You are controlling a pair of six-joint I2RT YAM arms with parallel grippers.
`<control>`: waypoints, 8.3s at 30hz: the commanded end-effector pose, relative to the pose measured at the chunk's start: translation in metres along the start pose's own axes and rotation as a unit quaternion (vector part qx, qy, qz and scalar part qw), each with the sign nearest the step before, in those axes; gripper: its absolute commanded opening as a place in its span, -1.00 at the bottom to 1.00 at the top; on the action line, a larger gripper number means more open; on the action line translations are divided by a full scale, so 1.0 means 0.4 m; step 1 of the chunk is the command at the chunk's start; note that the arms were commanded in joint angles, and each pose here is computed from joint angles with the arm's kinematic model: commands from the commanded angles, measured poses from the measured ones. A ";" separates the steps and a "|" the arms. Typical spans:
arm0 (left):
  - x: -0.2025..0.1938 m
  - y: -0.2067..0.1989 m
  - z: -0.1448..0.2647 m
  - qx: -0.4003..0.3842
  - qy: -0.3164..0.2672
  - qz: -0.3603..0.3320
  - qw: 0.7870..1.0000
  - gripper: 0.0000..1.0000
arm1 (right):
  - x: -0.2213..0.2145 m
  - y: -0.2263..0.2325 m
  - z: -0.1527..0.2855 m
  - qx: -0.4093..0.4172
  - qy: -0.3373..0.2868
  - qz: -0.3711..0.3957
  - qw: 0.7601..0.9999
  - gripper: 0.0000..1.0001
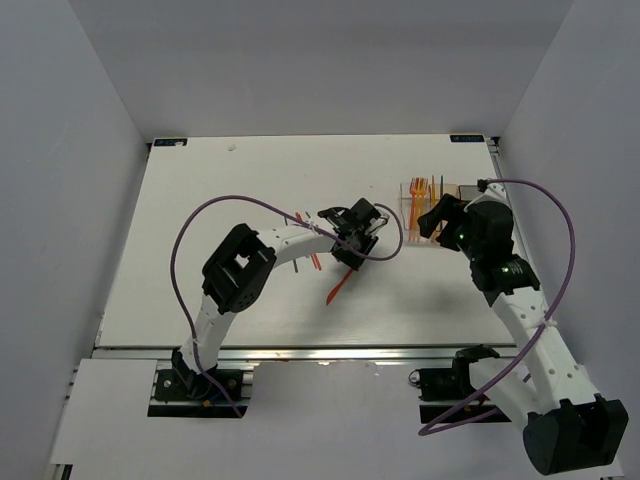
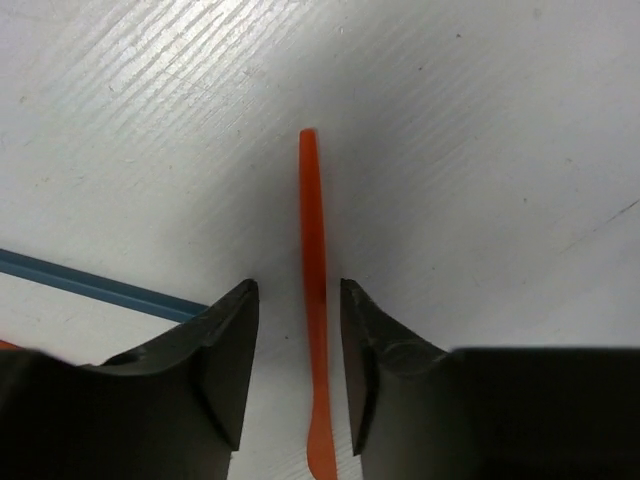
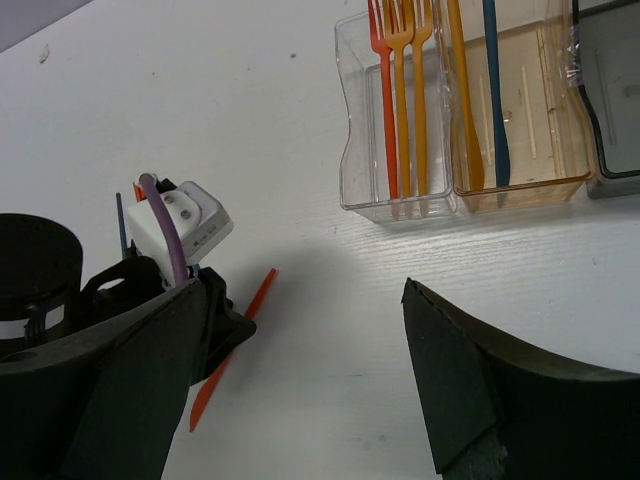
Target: Sort the eating utensils into containers
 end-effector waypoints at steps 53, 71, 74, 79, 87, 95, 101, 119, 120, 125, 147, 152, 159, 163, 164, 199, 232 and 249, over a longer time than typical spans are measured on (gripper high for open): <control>0.081 -0.158 0.269 -0.174 -0.187 0.122 0.959 -1.00 | -0.272 0.231 -0.162 0.252 0.115 -0.196 0.941 0.09; 0.089 0.007 0.459 0.013 -0.235 0.184 0.954 0.96 | 0.052 0.108 -0.243 0.129 -0.028 0.008 0.991 -1.00; 0.019 0.080 0.553 0.069 -0.246 0.183 0.949 0.96 | 0.183 0.056 -0.297 0.075 -0.039 0.154 0.984 -1.00; -0.110 0.144 0.592 0.100 -0.231 0.142 0.957 0.96 | 0.311 -0.067 -0.387 -0.016 -0.030 0.243 0.969 -1.00; -0.207 0.212 0.576 0.141 -0.243 0.129 0.951 0.96 | 0.334 -0.169 -0.498 -0.056 -0.007 0.283 0.958 -1.00; -0.230 0.198 0.531 0.124 -0.220 0.124 0.960 0.96 | 0.271 -0.211 -0.521 -0.066 -0.008 0.261 0.963 -1.00; -0.233 0.205 0.530 0.132 -0.223 0.130 0.957 0.96 | 0.232 -0.245 -0.529 -0.094 0.005 0.229 0.969 -1.00; -0.198 0.285 0.568 0.233 -0.259 0.229 0.909 0.96 | 0.270 -0.179 -0.462 -0.071 0.020 0.151 0.986 0.28; -0.197 0.305 0.576 0.248 -0.264 0.248 0.899 0.96 | 0.275 -0.154 -0.452 -0.063 0.019 0.142 0.988 0.78; -0.203 0.485 0.617 0.298 -0.255 0.355 0.848 0.96 | 0.172 0.094 -0.422 0.016 0.036 0.197 0.980 0.79; -0.270 0.547 0.627 0.350 -0.251 0.305 0.849 0.96 | -0.396 0.434 -0.424 0.125 0.265 0.312 0.904 -0.05; -0.269 0.541 0.619 0.340 -0.249 0.302 0.855 0.96 | -0.451 0.417 -0.447 0.106 0.293 0.329 0.892 -0.14; -0.267 0.533 0.619 0.330 -0.251 0.300 0.859 0.96 | -0.519 0.361 -0.461 0.070 0.338 0.358 0.868 -0.55; -0.266 0.534 0.626 0.330 -0.256 0.300 0.858 0.96 | -0.513 0.340 -0.440 0.055 0.343 0.364 0.864 -1.00; -0.267 0.534 0.625 0.329 -0.255 0.300 0.858 0.96 | -0.506 0.338 -0.436 0.057 0.338 0.362 0.867 -1.00; -0.236 0.469 0.602 0.232 -0.267 0.282 0.892 0.96 | 0.092 -0.466 -0.429 -0.219 0.103 0.206 0.948 -1.00; -0.269 0.541 0.648 0.331 -0.275 0.313 0.847 0.96 | -0.202 0.331 -0.380 0.060 0.139 0.241 0.959 0.68; -0.271 0.535 0.619 0.325 -0.252 0.303 0.860 0.96 | -0.448 0.537 -0.402 0.063 0.202 0.297 0.931 -0.09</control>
Point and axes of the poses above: each gripper's point midway between its finger pads, its own z axis back along the fingers, its own y axis along the line the jaws close on, x = y × z, the point moved 2 cm from there along z, back along the fingers, and after that the axes turned 6 degrees about z, right-handed, at the moved point
